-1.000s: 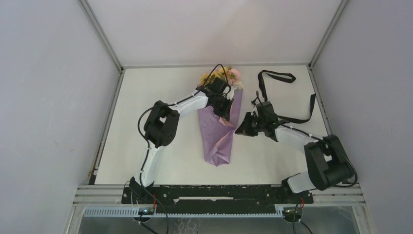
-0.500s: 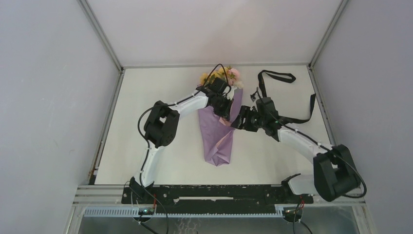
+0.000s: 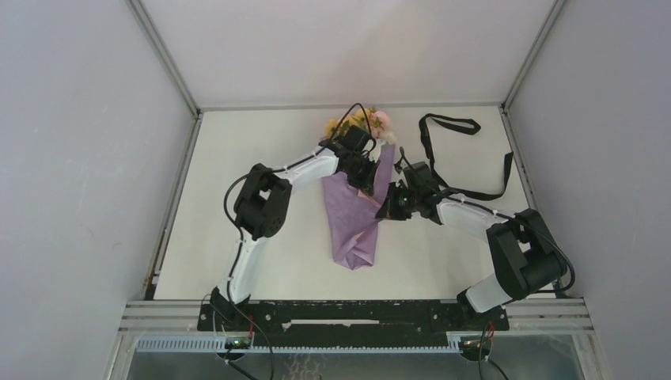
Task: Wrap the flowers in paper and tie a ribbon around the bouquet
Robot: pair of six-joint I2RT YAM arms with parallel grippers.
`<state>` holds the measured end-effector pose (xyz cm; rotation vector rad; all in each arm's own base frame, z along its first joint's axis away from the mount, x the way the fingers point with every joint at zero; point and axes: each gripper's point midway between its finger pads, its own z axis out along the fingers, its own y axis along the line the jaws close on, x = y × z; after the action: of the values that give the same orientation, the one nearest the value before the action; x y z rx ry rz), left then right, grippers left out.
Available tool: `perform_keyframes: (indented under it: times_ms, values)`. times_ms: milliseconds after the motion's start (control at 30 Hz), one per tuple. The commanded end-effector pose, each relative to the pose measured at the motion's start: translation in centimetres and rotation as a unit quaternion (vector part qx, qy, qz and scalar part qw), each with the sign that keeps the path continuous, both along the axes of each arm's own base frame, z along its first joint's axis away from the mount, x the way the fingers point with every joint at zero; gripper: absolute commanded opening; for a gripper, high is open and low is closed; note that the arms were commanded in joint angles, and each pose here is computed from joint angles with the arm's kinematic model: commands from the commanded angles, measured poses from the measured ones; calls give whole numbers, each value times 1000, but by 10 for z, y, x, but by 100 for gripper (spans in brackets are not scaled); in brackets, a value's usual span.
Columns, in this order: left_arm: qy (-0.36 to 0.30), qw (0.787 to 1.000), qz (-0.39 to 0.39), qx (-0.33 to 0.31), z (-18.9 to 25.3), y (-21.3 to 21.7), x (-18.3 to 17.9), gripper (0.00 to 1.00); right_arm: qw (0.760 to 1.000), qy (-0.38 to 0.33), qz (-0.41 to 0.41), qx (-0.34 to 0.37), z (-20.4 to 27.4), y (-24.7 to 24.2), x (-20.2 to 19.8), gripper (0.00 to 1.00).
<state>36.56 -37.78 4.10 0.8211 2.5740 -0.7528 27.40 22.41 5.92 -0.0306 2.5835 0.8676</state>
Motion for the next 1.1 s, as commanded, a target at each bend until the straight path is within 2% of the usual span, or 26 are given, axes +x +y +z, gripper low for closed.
perform_keyframes:
  times_ms: [0,133,233,300,367,500,600,733,933,1067]
  values:
    - [-76,997,-11,-32,61,-8,23,10,1000,-4,-15,12,-7,-9,3,0]
    - [-113,991,-43,-55,110,-7,16,49,1000,3,-20,13,-16,-13,2,0]
    - [-149,983,-82,-68,150,3,0,65,1000,5,-26,17,-19,-14,2,0]
    - [-171,977,-105,-70,171,15,-14,69,999,6,-29,26,-18,-14,2,0]
    - [-184,973,-126,-66,177,26,-31,63,999,7,-31,29,-18,-14,2,0]
    - [-195,967,-161,-12,142,43,-61,30,999,8,-42,32,-17,-18,1,0]
    - [-196,959,-197,47,102,47,-77,16,998,8,-47,34,-16,-20,1,0]
    - [-207,943,-246,89,68,33,-98,13,998,-5,-46,42,-13,-18,7,0]
    - [-274,892,-339,118,52,11,-145,14,997,-8,-57,53,-11,-18,12,0]
    - [-278,873,-378,135,29,7,-171,14,996,-9,-66,63,-10,-18,13,0]
